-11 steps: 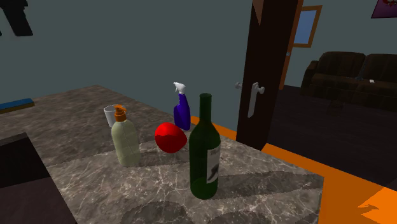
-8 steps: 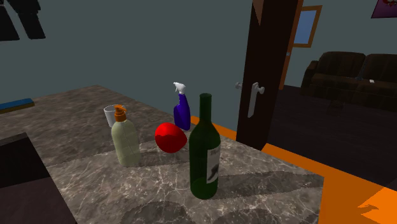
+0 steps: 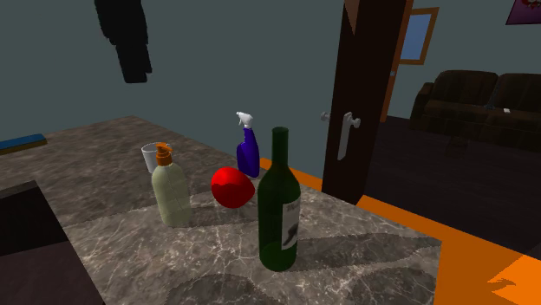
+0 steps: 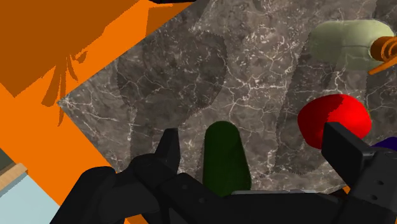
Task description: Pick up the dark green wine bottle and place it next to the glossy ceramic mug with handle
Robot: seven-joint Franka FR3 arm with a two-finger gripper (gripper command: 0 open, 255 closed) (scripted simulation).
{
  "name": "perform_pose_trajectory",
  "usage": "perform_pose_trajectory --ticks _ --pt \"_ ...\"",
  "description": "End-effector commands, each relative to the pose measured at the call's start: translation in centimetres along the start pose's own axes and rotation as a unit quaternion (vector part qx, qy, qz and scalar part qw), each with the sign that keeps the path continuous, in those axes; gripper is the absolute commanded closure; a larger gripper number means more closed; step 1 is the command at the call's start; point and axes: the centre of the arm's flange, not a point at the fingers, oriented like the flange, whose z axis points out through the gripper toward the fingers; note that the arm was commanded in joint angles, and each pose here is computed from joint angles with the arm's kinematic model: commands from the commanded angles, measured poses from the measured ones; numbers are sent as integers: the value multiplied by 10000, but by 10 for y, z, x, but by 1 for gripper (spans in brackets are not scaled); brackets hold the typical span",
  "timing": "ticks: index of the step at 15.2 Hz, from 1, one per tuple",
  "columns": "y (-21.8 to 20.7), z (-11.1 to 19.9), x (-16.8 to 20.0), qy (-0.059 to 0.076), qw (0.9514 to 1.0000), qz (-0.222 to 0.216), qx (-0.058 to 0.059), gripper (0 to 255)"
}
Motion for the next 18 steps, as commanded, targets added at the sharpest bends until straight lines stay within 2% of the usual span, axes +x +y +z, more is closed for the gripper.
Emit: perform_pose_trajectory --ticks 1,16,18 --pt "0 11 25 -59 10000 41 20 0" --pt "13 88 221 -490 9981 339 169 0" --pt "13 97 230 -511 9979 353 177 0"
